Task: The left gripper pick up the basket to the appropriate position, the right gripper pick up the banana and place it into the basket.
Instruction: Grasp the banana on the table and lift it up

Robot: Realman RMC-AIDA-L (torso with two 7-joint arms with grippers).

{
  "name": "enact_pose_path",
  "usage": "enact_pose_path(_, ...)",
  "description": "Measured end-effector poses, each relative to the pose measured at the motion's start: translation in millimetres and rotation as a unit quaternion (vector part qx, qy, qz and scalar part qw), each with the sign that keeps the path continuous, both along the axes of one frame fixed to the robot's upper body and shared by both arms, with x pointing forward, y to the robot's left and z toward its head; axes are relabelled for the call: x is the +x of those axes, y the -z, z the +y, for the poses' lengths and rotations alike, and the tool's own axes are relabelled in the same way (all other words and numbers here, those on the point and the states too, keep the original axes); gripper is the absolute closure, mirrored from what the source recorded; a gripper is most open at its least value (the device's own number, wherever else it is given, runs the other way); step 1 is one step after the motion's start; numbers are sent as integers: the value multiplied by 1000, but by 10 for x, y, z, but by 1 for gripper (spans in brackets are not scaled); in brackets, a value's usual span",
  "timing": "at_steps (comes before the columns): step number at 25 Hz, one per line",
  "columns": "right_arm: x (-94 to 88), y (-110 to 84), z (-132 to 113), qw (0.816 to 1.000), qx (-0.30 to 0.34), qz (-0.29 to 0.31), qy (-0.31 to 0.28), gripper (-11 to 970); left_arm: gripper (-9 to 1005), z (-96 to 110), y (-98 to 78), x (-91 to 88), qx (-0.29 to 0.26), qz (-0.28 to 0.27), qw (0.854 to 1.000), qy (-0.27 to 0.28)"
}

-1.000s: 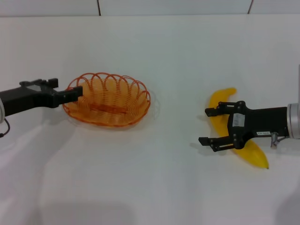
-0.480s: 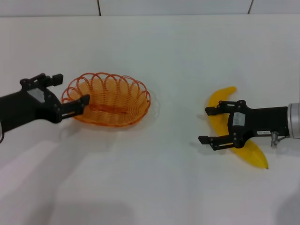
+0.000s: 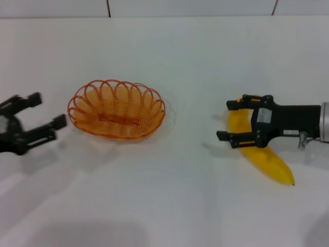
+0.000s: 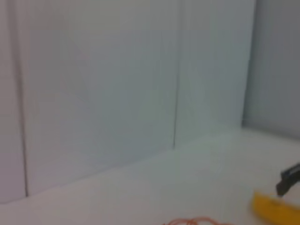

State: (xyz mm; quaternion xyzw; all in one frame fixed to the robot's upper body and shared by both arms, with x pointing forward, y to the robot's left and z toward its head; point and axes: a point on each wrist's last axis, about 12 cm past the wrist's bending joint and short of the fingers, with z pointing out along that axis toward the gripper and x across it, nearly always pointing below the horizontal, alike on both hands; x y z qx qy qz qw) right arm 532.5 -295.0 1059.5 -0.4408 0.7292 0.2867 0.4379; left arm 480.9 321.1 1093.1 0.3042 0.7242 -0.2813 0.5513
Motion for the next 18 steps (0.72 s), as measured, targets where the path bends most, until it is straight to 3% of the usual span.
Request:
enact_pose_path(5,-2,-189,-48,1000,1,14,15,165,144,308,78,-86,-39,0,999,0)
enact_pose_path(8,-36,-328,-45,999,-14,26,20,166,144,346,101,-95,-28,3,1000,5)
enact_pose_path(13,-101,-564,169,994,-89,50,20,167,144,335,144,-85,-7,19,1000,16)
enact_pose_path(16,-112,-632,316,982,-166,82,32,168,144,313,166,-66,5,27,999,25)
enact_pose_path(18,-99,-629,346,978,-182,92,37,169,144,302,172,-43,10,28,999,25)
